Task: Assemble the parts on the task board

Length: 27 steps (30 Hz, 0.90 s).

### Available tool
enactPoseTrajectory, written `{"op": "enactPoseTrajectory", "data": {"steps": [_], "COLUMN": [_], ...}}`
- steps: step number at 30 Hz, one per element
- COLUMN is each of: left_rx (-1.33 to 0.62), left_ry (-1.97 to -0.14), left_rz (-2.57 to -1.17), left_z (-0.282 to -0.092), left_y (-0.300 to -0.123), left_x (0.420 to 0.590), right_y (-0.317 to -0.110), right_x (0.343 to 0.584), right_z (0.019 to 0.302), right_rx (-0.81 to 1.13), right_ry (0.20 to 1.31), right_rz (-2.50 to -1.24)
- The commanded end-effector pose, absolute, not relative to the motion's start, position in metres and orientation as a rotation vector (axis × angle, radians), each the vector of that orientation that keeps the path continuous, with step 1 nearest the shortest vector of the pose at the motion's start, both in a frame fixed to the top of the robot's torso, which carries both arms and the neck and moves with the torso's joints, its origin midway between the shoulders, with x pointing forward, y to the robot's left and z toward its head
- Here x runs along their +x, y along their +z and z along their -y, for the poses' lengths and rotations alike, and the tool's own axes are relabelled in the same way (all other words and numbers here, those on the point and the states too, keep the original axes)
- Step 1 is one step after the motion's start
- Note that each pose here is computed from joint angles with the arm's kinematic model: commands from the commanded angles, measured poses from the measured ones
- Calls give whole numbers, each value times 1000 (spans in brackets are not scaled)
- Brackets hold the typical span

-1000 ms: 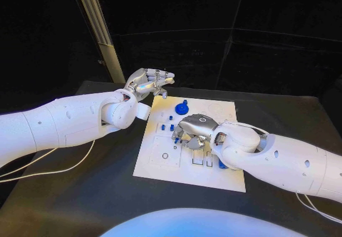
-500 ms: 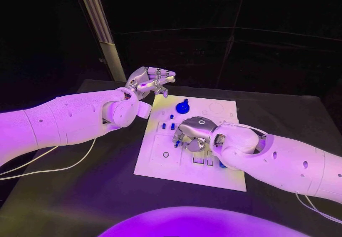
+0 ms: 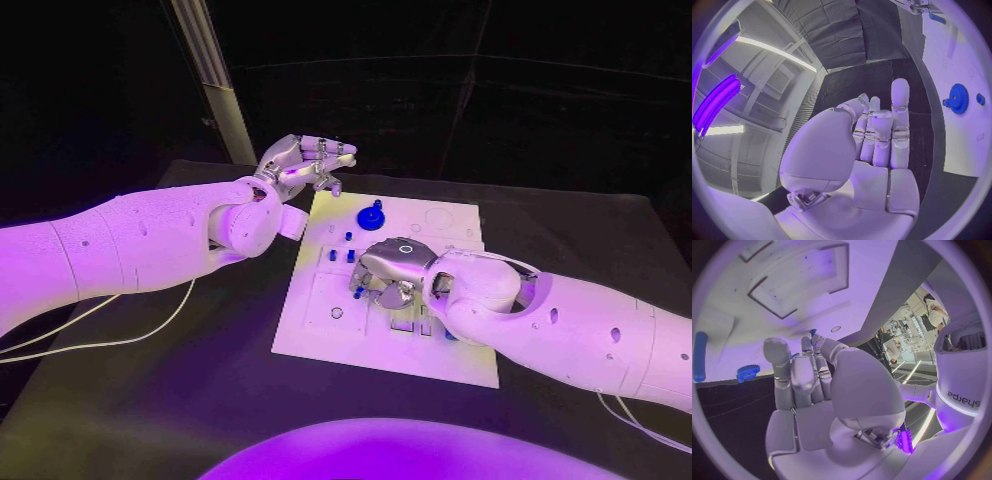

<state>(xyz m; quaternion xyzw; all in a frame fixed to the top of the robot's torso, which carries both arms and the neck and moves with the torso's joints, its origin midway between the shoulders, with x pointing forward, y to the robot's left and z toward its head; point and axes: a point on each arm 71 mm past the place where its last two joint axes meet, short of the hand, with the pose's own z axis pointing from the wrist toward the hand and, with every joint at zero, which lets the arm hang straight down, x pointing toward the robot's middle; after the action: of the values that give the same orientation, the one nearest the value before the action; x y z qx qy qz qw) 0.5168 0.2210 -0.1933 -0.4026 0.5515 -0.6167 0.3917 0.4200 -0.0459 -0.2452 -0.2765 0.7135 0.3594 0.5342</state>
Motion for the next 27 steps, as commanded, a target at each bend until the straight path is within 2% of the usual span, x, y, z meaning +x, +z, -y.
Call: {"op": "enactPoseTrajectory", "data": {"steps": [1,17,27], "left_rx": [-1019,-1020,-1020], "left_ry": [-1585,-1584,-1584], "left_rz": [-1397,-1400,-1401], "left_z": [-220,-220,-220], "left_y": [-192,-192,-192], "left_x": [517,517,518], "right_y": [-246,-249,-246], "right_x": [420,420,420], "right_z": [45,42,42], "right_rx": [-681,-711,-687], "right_ry": [831,806,847], "right_rz": [-1698,-1720,-1681]}}
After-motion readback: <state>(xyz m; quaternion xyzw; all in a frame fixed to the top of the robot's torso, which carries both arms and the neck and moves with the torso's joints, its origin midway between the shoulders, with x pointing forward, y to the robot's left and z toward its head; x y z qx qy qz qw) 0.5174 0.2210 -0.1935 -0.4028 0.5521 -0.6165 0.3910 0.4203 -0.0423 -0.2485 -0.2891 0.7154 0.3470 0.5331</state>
